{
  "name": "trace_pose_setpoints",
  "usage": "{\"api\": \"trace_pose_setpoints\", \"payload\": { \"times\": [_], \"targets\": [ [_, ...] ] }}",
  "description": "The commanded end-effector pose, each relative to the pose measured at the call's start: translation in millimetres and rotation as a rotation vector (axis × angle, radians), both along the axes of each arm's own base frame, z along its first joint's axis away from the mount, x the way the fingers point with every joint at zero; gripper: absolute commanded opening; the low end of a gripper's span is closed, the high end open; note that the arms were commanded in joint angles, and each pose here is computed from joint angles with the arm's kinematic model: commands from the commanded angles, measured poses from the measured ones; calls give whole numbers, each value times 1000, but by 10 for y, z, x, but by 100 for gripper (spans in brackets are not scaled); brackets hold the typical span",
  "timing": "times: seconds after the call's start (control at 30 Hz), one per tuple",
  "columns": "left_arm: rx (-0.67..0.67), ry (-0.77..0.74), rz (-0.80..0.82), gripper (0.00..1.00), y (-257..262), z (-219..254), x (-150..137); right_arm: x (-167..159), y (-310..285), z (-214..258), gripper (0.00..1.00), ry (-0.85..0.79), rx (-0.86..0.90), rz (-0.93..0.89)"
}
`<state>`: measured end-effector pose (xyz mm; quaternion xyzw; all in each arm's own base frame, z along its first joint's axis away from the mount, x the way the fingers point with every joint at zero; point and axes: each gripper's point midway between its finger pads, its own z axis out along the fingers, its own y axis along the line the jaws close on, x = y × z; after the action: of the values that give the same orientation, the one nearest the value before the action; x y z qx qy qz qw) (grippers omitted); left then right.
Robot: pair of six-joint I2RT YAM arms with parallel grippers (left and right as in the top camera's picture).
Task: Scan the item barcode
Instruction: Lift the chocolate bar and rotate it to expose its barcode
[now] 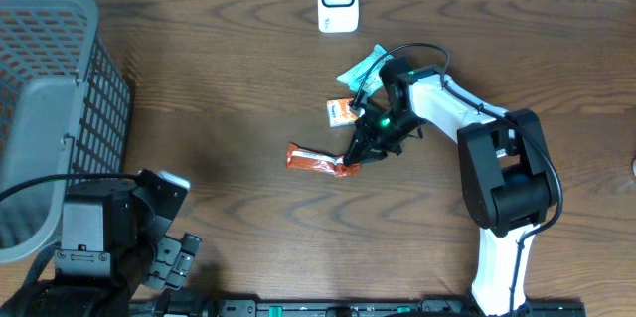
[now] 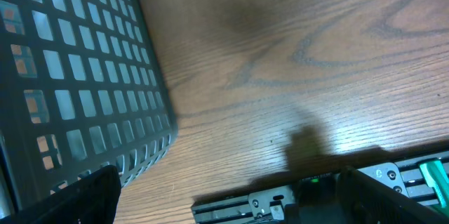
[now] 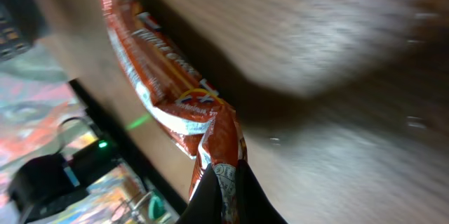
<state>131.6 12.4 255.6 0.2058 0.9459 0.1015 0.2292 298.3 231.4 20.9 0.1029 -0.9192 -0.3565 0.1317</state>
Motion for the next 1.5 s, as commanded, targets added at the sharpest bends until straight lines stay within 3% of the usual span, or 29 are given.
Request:
{"api": "trace_pose_setpoints", "payload": {
  "times": [0.0,0.03,0.07,0.1,0.23,0.97,1.23,1.47],
  "targets": [
    [4,-10,-1,98,7,25,-8,7,-97,-81,8,-40,-61,32],
    [4,-10,-1,98,7,25,-8,-1,-86,-82,25,-46,-59,42],
    [4,-10,-1,98,7,25,-8,-10,-83,-80,54,-48,-57,50],
    [4,-10,-1,98,7,25,-8,-17,-82,-78,71,-47,-55,53],
    [4,-10,-1,98,7,25,-8,-31,-14,-1,98,-44,11,62],
    [4,-10,-1,98,7,25,-8,236,111,-8,99,-255,88,148],
    [4,-10,-1,98,7,25,-8,133,224,-29,99,-326,126,275],
    [4,-10,-1,98,7,25,-8,-147,320,-293,96,-259,116,376]
  ]
}}
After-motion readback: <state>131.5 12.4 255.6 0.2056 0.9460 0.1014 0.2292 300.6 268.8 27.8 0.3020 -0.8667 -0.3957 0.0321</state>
